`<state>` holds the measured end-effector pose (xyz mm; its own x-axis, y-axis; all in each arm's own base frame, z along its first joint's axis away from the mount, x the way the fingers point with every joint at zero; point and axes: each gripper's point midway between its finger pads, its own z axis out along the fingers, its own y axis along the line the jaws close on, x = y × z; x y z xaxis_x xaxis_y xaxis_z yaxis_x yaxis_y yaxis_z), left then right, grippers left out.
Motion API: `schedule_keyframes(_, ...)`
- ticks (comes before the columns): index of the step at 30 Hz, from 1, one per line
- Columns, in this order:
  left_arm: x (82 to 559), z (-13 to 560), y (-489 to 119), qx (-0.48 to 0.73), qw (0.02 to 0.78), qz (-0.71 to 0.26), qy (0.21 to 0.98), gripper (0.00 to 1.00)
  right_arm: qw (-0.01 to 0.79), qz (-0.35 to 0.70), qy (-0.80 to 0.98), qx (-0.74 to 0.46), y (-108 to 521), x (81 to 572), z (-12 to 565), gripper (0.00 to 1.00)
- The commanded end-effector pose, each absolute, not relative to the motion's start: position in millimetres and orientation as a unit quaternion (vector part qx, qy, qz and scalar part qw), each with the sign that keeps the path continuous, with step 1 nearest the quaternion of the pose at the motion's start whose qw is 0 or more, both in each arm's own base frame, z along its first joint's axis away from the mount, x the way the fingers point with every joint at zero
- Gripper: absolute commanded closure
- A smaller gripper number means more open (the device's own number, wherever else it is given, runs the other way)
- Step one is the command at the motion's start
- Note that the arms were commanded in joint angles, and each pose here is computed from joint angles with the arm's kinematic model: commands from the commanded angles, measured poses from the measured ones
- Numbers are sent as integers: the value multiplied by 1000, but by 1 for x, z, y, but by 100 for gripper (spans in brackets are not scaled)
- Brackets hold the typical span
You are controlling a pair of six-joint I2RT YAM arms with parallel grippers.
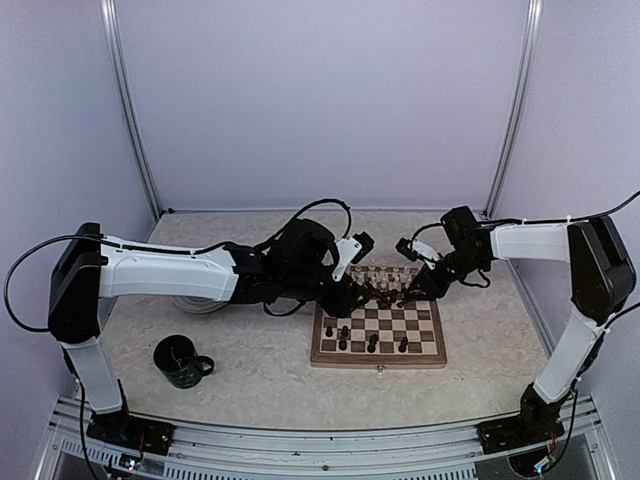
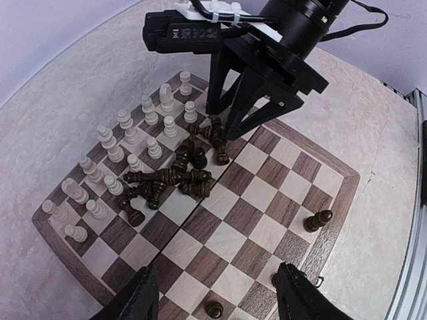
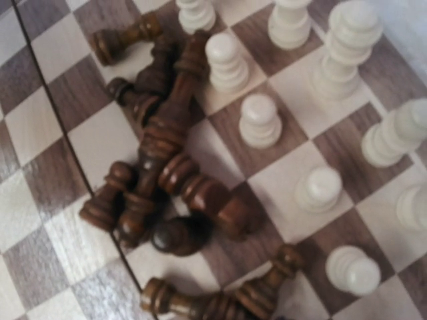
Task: Set up the chess pieces on the board
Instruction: Pick up the chess pile from the chessboard.
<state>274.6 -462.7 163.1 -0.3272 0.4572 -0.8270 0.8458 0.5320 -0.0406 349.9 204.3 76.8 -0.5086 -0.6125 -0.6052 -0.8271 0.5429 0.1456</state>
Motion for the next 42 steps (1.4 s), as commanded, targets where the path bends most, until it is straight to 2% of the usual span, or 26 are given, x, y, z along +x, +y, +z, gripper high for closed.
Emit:
schedule_keyframes(1, 272, 167, -472, 423, 396, -257, 774, 40, 250, 221, 840, -428, 207, 358, 74, 59)
schedule_keyframes(8, 271, 165, -473, 425, 391, -258, 774, 40, 247, 227, 837, -433, 211, 359, 67, 56)
schedule_keyframes(23, 270, 160, -476, 430, 381, -264, 775, 40, 212, 231, 832, -457, 207, 326, 55, 52)
schedule_keyframes(27, 271, 158, -476, 430, 378, -264, 776, 39, 210, 226, 836, -454, 207, 328, 49, 55)
schedule_keyframes(32, 271, 157, -475, 431, 379, -262, 776, 40, 206, 220, 833, -463, 208, 324, 46, 68)
schedule_keyframes(36, 271, 156, -475, 430, 376, -264, 777, 40, 204, 208, 831, -474, 205, 316, 43, 76)
schedule_keyframes(39, 271, 156, -476, 427, 373, -269, 778, 40, 205, 206, 828, -480, 203, 308, 44, 78)
schedule_keyframes(42, 272, 159, -477, 420, 368, -285, 779, 40, 206, 210, 824, -484, 203, 300, 47, 87)
